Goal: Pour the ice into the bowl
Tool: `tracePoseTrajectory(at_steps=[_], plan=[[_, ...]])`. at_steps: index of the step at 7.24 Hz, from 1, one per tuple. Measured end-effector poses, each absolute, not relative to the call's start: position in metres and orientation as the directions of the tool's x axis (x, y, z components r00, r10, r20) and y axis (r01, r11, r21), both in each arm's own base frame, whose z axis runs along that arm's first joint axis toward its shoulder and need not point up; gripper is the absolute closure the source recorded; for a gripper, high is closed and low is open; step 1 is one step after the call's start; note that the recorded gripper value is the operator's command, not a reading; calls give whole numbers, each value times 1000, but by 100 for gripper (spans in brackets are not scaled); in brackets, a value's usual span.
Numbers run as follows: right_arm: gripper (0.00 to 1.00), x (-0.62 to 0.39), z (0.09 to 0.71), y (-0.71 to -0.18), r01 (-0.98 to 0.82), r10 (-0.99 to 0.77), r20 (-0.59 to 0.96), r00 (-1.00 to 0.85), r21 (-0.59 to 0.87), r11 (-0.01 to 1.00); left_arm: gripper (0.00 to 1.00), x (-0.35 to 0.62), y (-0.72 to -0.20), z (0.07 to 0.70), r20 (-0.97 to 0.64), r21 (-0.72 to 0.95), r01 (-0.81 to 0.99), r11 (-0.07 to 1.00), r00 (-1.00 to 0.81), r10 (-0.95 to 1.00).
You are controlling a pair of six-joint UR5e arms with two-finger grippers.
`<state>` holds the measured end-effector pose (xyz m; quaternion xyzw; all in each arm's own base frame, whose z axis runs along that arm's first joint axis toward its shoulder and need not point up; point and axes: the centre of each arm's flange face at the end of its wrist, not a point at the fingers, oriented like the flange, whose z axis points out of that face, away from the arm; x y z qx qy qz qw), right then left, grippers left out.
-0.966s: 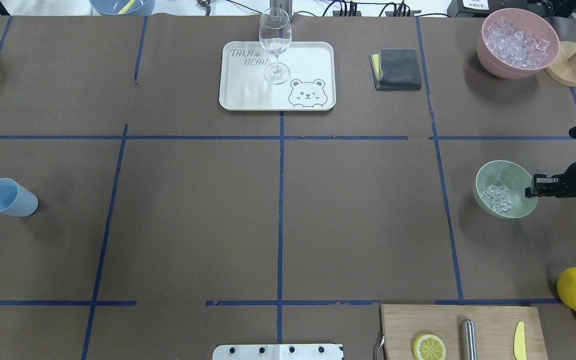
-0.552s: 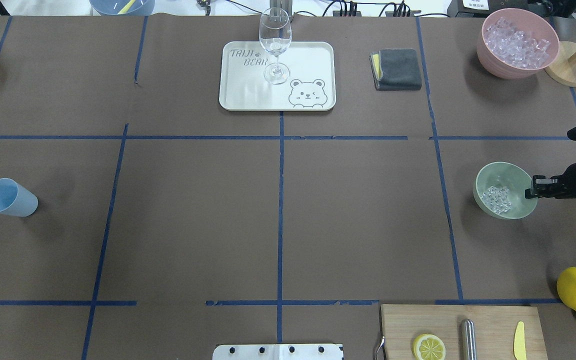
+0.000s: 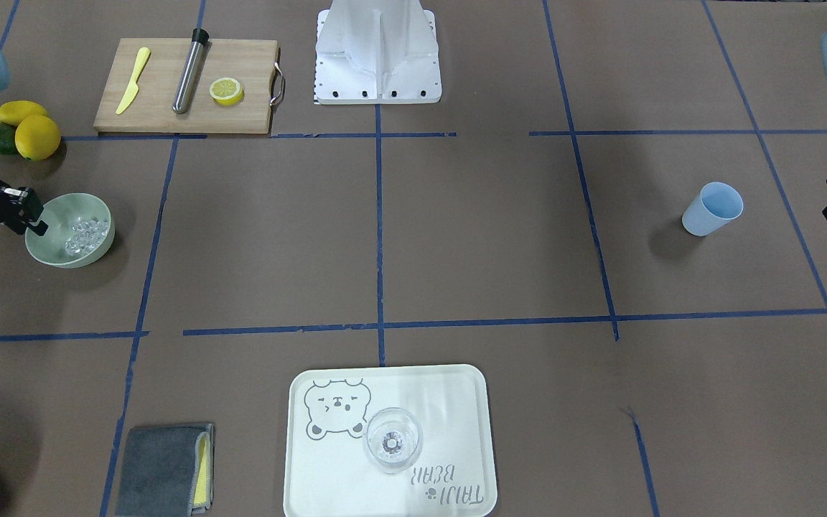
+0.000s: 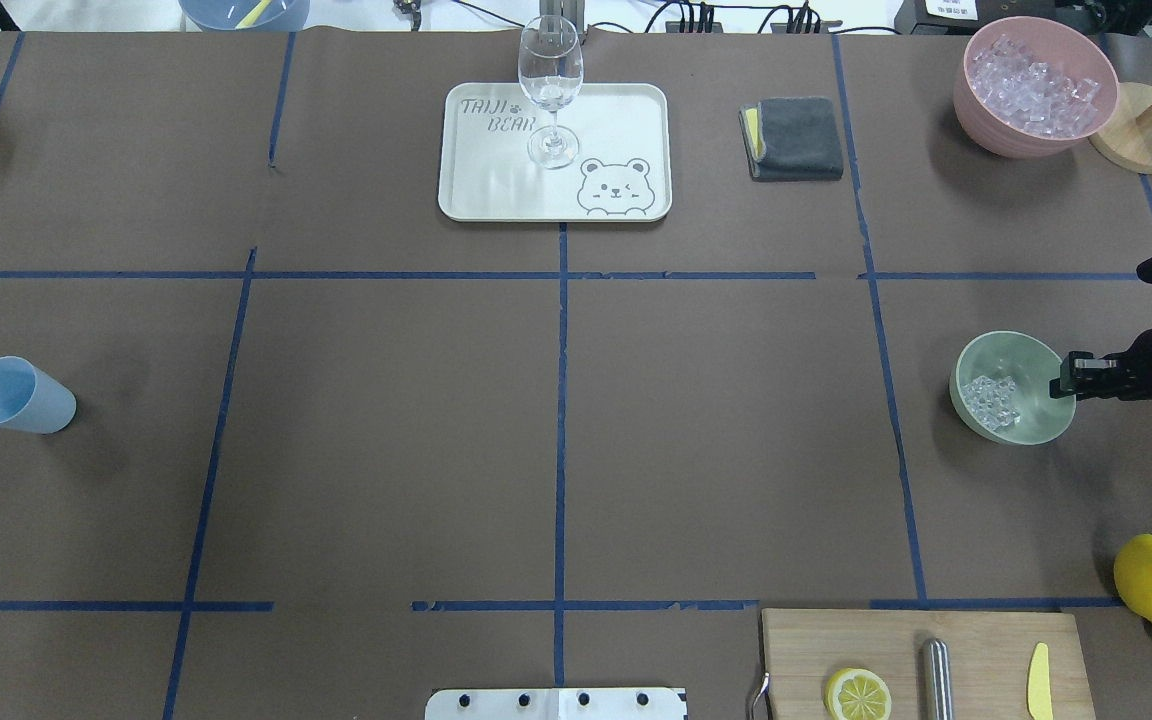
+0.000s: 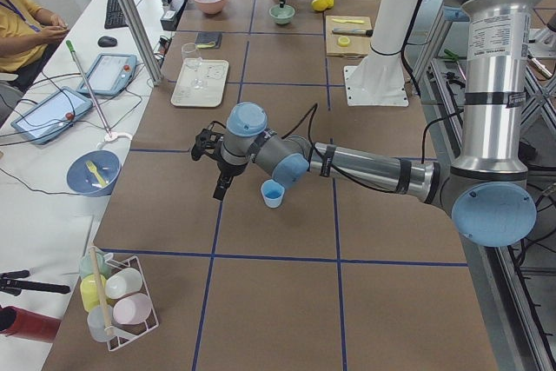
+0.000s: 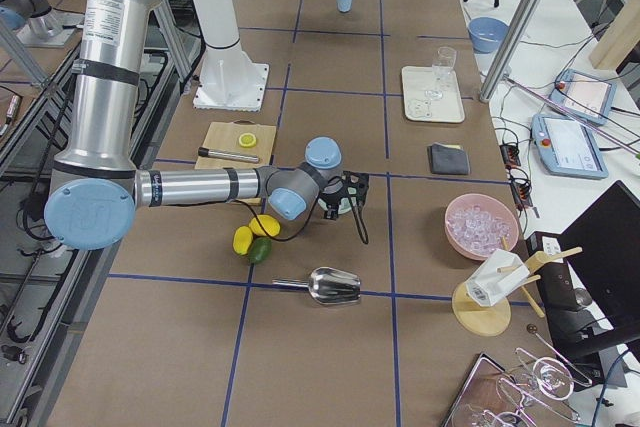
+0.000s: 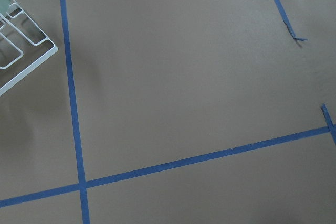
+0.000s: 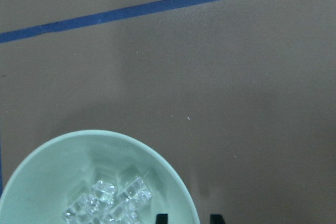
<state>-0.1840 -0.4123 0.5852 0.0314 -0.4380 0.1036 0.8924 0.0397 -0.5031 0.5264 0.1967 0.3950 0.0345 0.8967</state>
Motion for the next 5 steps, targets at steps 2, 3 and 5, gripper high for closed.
tracePoseTrajectory(at_steps=[2, 3, 5], plan=[[0, -130, 583, -426, -241, 195, 815, 545, -71, 968, 0, 40, -503, 529, -695, 375, 93, 922, 687, 213], [0, -99, 588, -432, -237, 188, 816, 546, -65, 969, 0, 42, -503, 532, -694, 372, 87, 924, 687, 215], [0, -38, 609, -441, -161, 100, 782, 616, 1, 987, 0, 43, -502, 539, -691, 366, 72, 928, 689, 220]])
